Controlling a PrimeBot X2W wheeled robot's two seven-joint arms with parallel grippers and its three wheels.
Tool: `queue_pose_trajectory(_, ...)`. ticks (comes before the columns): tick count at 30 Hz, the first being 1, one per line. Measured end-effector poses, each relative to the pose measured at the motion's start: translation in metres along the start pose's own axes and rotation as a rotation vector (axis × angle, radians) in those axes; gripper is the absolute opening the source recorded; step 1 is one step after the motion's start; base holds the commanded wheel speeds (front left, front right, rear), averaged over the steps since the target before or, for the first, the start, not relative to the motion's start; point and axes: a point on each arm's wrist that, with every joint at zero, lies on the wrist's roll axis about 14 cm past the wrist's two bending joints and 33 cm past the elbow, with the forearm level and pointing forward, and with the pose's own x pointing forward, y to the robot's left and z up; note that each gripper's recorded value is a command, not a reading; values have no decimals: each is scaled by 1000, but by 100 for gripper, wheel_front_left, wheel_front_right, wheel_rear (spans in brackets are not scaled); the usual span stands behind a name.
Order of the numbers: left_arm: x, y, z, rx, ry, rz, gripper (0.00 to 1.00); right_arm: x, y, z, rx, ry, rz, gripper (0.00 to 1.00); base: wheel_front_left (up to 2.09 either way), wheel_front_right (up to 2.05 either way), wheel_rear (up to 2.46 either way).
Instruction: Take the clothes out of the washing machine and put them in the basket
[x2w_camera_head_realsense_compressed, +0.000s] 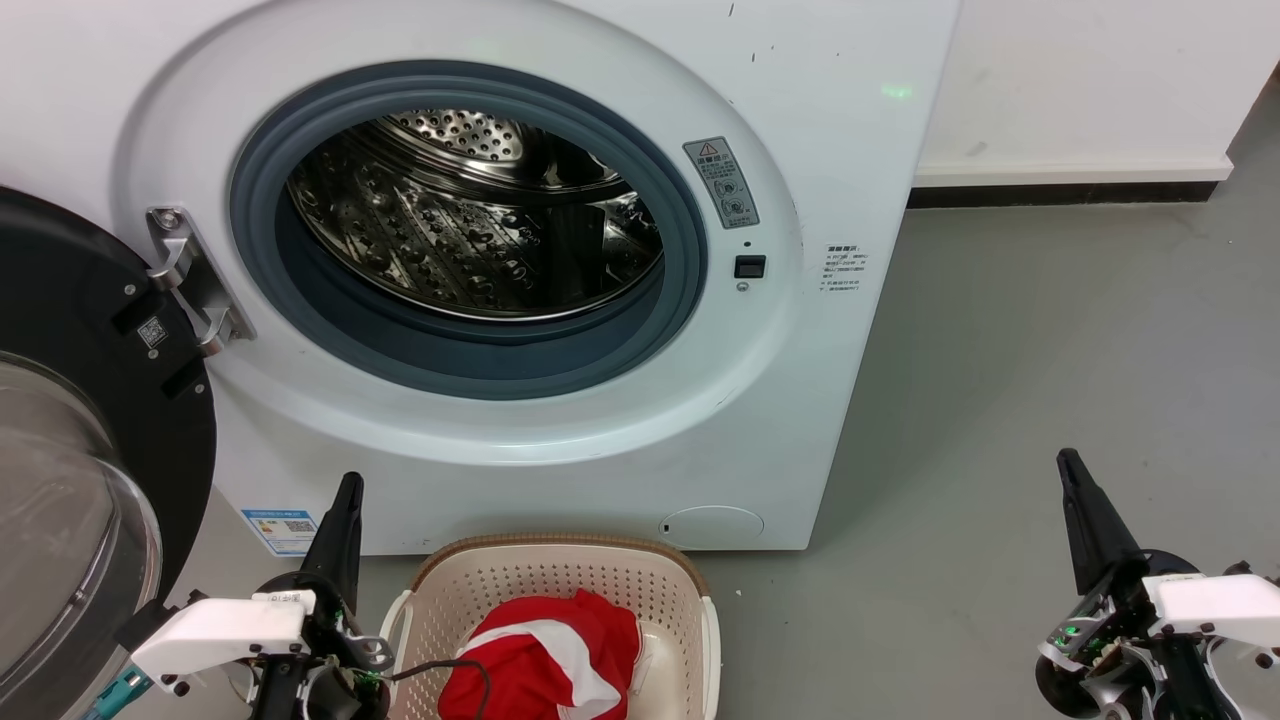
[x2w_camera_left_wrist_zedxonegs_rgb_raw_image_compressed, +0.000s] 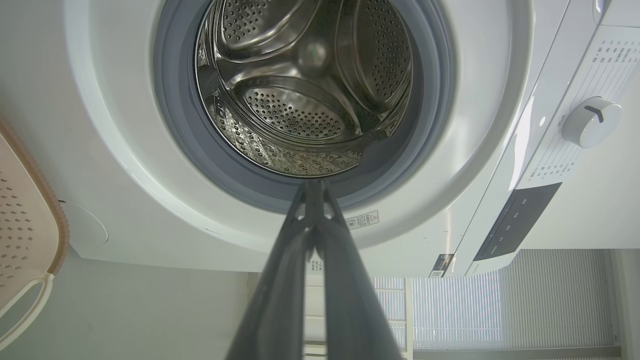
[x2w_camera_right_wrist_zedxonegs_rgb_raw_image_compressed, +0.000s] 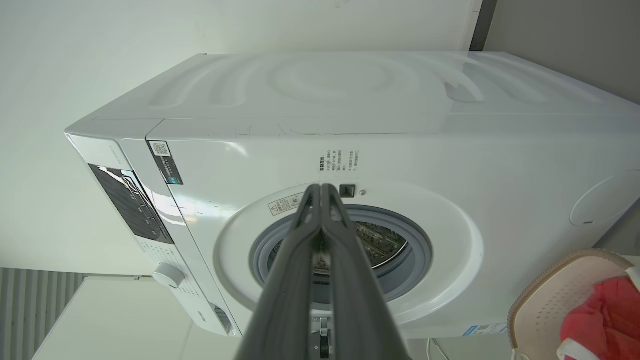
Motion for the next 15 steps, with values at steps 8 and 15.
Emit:
queue_pose_trajectory(8,0,0,0,0,0,0,0,0,0,0,1,-1,0,0,0,0,0)
queue_pose_trajectory(15,0,0,0,0,0,0,0,0,0,0,2,-2,0,0,0,0,0)
